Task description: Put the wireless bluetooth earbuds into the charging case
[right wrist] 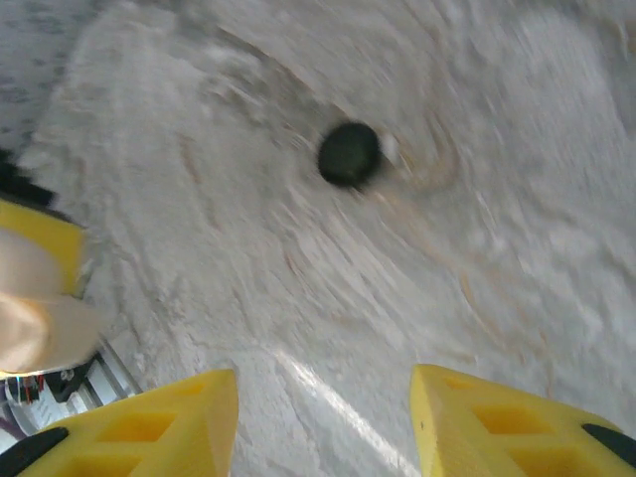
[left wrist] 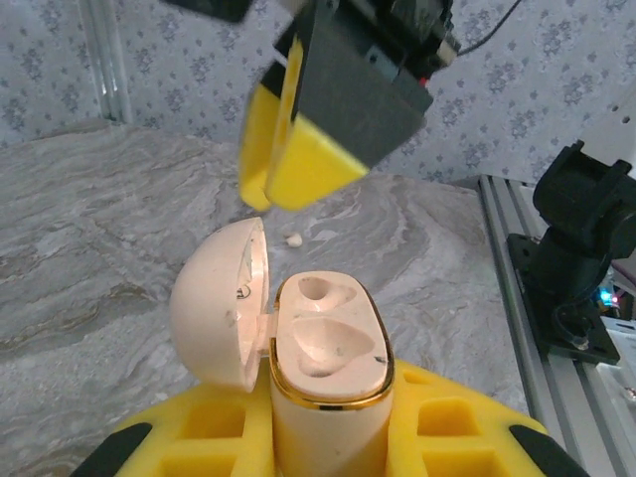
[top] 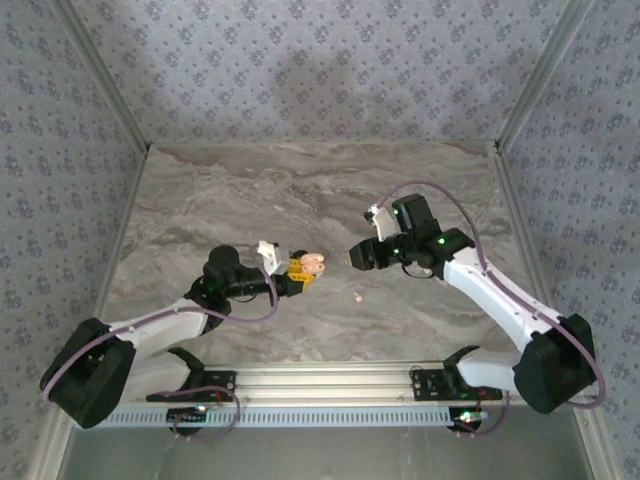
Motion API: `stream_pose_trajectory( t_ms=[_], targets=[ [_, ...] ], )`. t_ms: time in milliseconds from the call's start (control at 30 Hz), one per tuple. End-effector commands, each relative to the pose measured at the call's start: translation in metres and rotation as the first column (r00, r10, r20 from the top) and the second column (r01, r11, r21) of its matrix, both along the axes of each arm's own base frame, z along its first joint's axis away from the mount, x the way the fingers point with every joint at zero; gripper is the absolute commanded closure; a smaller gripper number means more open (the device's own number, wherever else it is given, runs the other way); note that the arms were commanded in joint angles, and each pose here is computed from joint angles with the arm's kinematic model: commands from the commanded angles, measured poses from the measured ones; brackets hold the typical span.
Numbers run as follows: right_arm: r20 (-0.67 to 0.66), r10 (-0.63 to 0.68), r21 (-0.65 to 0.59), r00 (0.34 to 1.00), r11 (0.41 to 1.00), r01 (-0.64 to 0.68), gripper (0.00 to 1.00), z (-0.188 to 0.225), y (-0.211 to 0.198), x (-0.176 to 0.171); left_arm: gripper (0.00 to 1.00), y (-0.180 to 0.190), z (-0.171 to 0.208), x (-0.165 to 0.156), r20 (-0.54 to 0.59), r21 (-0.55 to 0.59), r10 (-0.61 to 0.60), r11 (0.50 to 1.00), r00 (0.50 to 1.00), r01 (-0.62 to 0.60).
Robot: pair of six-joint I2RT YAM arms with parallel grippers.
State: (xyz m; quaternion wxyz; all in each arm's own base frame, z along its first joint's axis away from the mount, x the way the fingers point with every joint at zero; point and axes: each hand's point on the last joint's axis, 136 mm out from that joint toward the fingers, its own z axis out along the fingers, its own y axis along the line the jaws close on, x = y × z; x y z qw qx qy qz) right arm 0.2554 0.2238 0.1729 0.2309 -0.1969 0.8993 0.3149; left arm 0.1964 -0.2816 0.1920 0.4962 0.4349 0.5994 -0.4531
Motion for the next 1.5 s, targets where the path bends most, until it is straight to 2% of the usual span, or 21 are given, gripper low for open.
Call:
stream_pose_trajectory(
  t_ms=[0, 133, 233, 433, 767, 933, 1233, 1467],
  targets=[
    [-0.232, -0.214, -0.115, 0.949, 0.975, 0.192, 0.5, -0.041, -0.023, -0.016, 0.87, 0.004, 0.013, 0.006, 0.035, -0.043, 0.028, 0.999, 0.999, -0.027],
    [-0.34, -0.334, -0.125, 0.879, 0.943, 0.31, 0.5, -0.078, -0.012, -0.034, 0.87, 0.007, 0.009, 0.01, 0.024, -0.036, 0.046, 0.998, 0.999, -0.045],
    [-0.361, -0.382, -0.166, 0.851, 0.924, 0.345, 0.5, -0.096, -0.008, -0.043, 0.87, 0.008, 0.008, 0.011, 0.014, -0.035, 0.046, 0.998, 0.999, -0.045],
    [-0.405, -0.394, -0.217, 0.825, 0.918, 0.332, 0.5, -0.122, 0.005, -0.051, 0.87, 0.011, 0.01, 0.012, 0.014, -0.036, 0.053, 0.998, 0.999, -0.052],
    [-0.44, -0.405, -0.258, 0.801, 0.912, 0.32, 0.49, -0.144, 0.012, -0.042, 0.87, 0.015, 0.01, 0.013, 0.017, -0.026, 0.061, 0.998, 0.998, -0.06],
    [-0.4, -0.448, -0.279, 0.799, 0.89, 0.36, 0.49, -0.144, 0.001, -0.03, 0.87, 0.016, 0.012, 0.014, 0.02, -0.028, 0.065, 0.998, 0.998, -0.064],
    [-0.367, -0.427, -0.19, 0.827, 0.904, 0.382, 0.49, -0.133, 0.007, 0.004, 0.87, 0.017, 0.013, 0.016, 0.02, -0.024, 0.073, 0.997, 0.997, -0.072],
    [-0.325, -0.447, -0.284, 0.834, 0.887, 0.365, 0.5, -0.105, -0.004, -0.011, 0.87, 0.017, 0.014, 0.016, 0.02, -0.017, 0.074, 0.997, 0.997, -0.074]
  ],
)
